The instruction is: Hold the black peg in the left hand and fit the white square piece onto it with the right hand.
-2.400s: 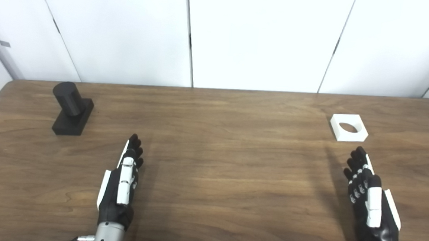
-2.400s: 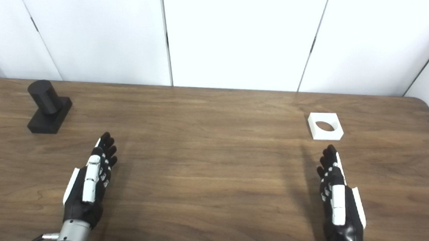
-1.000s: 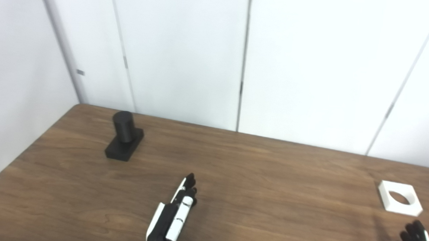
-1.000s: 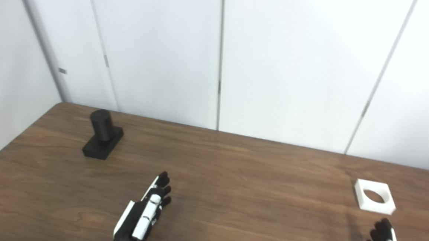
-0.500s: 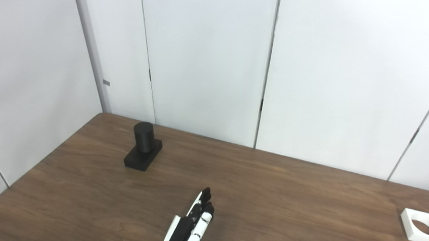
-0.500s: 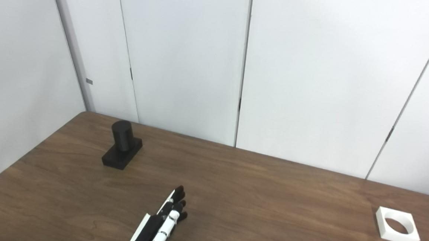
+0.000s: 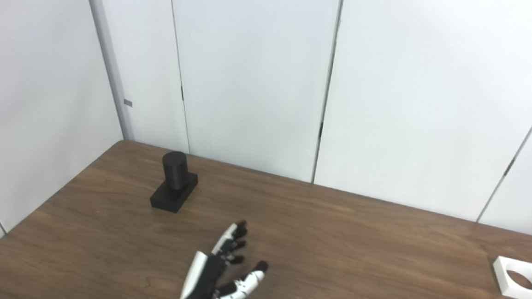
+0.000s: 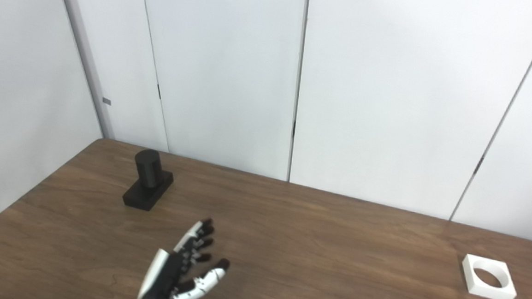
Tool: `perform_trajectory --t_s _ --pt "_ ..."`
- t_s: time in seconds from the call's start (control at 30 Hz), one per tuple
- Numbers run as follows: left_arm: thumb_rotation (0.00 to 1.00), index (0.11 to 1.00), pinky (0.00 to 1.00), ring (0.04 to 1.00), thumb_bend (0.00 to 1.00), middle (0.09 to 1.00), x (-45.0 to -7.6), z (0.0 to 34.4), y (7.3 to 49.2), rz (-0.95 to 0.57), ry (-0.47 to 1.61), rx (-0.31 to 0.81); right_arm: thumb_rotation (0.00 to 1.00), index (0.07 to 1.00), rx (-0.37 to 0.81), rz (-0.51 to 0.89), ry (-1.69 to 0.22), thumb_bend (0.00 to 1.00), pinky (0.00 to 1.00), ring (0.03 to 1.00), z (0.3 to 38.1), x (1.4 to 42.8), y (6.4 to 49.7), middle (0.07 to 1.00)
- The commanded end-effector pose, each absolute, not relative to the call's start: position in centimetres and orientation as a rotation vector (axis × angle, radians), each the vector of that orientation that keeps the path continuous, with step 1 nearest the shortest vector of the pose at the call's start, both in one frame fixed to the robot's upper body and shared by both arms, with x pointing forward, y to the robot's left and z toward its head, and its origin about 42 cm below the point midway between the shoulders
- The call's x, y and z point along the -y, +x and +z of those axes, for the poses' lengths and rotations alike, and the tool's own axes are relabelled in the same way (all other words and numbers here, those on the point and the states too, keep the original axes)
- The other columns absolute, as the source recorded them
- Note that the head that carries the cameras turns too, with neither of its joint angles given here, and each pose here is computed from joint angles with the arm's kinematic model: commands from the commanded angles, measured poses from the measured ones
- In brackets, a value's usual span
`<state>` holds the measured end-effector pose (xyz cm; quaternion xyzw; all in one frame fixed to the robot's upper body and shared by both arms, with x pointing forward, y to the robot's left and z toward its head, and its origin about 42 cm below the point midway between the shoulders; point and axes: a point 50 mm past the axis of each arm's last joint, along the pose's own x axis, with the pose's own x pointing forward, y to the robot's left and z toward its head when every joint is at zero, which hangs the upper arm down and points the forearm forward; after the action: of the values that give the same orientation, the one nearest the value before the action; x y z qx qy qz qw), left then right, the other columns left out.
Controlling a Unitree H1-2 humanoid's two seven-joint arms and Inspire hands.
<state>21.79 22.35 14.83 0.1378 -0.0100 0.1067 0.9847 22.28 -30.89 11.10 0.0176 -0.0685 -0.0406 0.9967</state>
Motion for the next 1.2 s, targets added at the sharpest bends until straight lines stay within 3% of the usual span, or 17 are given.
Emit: perform_trajectory --t_s 0.0,0.13,0.3,0.47,0.73,0.93,1.17 --pt "0.3 0.93 0.82 0.876 0.55 0.903 -23.6 16.2 20.8 0.241 0.348 0.045 1.0 1.0 0.058 -0.105 0.04 0.76 1.0 1.0 8.7 30.8 20.8 0.996" --pt "0.39 0.939 0.79 0.873 0.59 0.916 -25.8 18.1 21.4 0.294 0.432 0.044 1.0 1.0 0.056 -0.117 0.047 0.77 1.0 1.0 8.7 30.6 20.8 0.995" --pt "0.45 0.947 0.84 0.894 0.64 0.927 -28.9 19.2 22.9 0.375 0.556 0.02 1.0 1.0 0.067 -0.121 0.054 0.79 1.0 1.0 8.7 30.4 20.7 0.998" --pt "0.41 0.952 0.89 0.933 0.6 0.95 -30.8 19.2 24.6 0.411 0.618 0.027 1.0 1.0 0.052 -0.115 0.038 0.8 1.0 1.0 8.6 30.3 20.8 0.993" --pt "0.4 0.927 0.75 0.866 0.7 0.946 -32.8 18.7 27.1 0.464 0.682 -0.025 1.0 1.0 0.055 -0.115 0.018 0.8 1.0 1.0 8.7 30.1 20.7 0.987" --pt "0.48 0.923 0.82 0.947 0.75 0.976 -34.7 18.3 29.1 0.495 0.806 -0.062 1.0 1.0 0.066 -0.108 0.014 0.77 1.0 1.0 8.9 30.2 20.8 0.983" --pt "0.6 0.918 0.99 1.0 0.88 0.999 -36.2 17.6 31.4 0.552 1.044 -0.149 0.98 0.995 0.078 -0.106 0.023 0.74 1.0 1.0 8.8 30.1 20.7 0.969"
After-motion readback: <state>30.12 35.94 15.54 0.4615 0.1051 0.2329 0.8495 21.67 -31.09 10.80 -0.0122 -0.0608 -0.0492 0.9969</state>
